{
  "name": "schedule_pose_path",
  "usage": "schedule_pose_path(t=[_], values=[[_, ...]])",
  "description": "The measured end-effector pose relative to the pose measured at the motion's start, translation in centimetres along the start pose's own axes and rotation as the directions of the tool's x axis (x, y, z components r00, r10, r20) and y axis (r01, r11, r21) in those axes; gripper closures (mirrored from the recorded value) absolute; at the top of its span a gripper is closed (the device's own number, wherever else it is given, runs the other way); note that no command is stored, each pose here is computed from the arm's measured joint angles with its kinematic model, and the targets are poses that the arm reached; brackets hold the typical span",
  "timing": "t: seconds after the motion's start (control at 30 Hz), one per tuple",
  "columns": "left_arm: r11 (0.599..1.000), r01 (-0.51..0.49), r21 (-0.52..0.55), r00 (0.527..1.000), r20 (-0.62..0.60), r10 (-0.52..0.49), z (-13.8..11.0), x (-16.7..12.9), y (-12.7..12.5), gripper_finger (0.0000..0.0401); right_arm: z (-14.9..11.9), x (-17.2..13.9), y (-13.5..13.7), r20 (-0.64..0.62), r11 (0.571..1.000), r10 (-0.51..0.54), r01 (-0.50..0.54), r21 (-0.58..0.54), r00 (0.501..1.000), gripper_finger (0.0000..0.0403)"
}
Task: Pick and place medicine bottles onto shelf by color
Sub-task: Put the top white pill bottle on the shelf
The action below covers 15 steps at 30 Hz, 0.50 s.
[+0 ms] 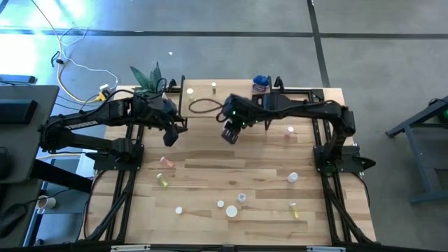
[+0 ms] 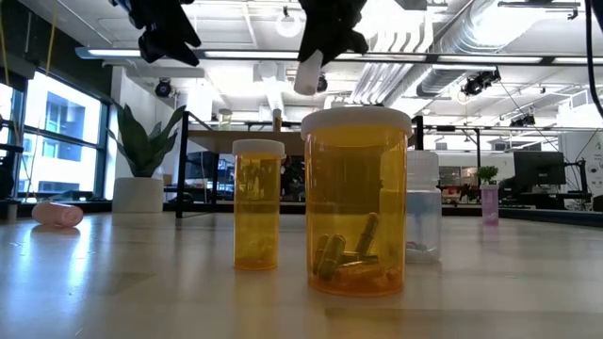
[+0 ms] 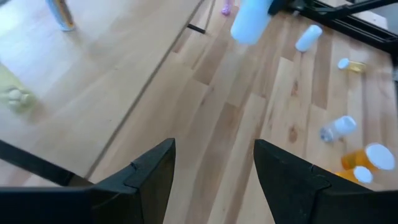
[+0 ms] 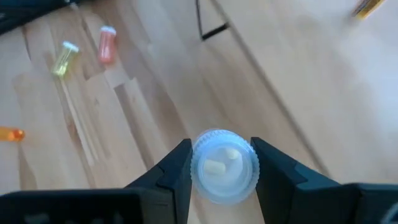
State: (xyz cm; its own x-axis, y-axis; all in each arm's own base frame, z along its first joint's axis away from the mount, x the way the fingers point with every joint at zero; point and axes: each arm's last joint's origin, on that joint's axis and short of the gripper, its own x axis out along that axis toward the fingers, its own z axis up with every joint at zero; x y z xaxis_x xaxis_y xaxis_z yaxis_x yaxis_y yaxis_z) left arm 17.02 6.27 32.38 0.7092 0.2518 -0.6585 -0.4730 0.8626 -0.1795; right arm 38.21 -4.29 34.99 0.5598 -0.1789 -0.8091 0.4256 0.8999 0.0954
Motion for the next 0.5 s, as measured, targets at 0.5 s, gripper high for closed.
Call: schedule_pose_path(t=[0.5], values=[[0.994, -0.107, -0.007, 0.991, 0.078, 0.107, 0.6, 0.0, 0.2, 0.0192, 3.4, -1.9, -7.2, 0.105, 0.992, -0.117, 0.121, -0.027, 0.988, 0.0283]])
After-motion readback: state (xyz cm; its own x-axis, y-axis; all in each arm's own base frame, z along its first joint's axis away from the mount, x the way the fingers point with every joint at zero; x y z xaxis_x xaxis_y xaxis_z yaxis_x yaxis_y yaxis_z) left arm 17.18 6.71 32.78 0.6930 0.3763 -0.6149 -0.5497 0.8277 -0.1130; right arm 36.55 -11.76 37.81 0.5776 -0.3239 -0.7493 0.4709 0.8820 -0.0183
